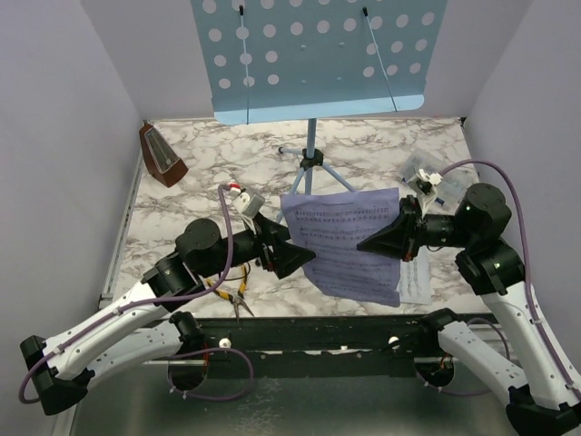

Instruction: Set up the instrument practice props

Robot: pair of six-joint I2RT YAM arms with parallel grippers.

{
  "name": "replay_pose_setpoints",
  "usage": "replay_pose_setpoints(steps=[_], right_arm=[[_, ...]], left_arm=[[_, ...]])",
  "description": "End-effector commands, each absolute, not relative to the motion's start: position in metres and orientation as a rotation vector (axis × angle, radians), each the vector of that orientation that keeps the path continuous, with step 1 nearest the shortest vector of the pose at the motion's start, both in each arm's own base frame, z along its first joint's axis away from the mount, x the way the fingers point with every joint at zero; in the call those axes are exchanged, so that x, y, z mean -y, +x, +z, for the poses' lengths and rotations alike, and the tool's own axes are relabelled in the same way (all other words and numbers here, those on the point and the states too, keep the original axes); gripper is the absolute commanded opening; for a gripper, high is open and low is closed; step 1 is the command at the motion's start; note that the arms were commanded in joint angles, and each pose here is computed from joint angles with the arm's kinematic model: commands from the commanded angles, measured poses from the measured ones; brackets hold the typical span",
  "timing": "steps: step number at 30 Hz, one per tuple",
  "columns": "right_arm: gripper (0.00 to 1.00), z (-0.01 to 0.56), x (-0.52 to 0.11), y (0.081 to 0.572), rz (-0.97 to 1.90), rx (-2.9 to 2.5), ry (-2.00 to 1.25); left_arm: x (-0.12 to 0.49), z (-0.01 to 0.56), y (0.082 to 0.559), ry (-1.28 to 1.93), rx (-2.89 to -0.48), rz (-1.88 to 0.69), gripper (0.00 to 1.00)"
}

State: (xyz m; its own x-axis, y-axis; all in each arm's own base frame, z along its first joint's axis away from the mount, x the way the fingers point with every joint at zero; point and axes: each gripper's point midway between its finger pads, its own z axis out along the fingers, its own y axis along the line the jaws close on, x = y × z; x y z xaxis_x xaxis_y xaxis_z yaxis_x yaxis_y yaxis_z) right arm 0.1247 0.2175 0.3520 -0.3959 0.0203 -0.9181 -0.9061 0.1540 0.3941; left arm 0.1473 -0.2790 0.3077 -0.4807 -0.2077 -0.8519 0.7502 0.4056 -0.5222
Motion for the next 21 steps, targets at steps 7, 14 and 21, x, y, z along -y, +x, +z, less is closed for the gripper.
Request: replay_pose_setpoints(steps=[7, 14, 21], right_arm=[[0.01, 0.383, -0.214, 0.079, 1.514, -1.422, -1.041], [0.01, 0.394, -0.22, 0.102, 1.514, -1.355, -0.879], [0.6, 0.391, -0.223, 0.144, 1.491, -1.509, -0.6]], left_arm=[[0.279, 0.373, 0.085, 0.67, -1.338, -1.592, 0.91], [0.285, 0.404, 0.099, 0.571, -1.21, -1.629, 0.3], [0.265, 0.43, 0.149, 0.329, -1.151, -1.386, 0.0]])
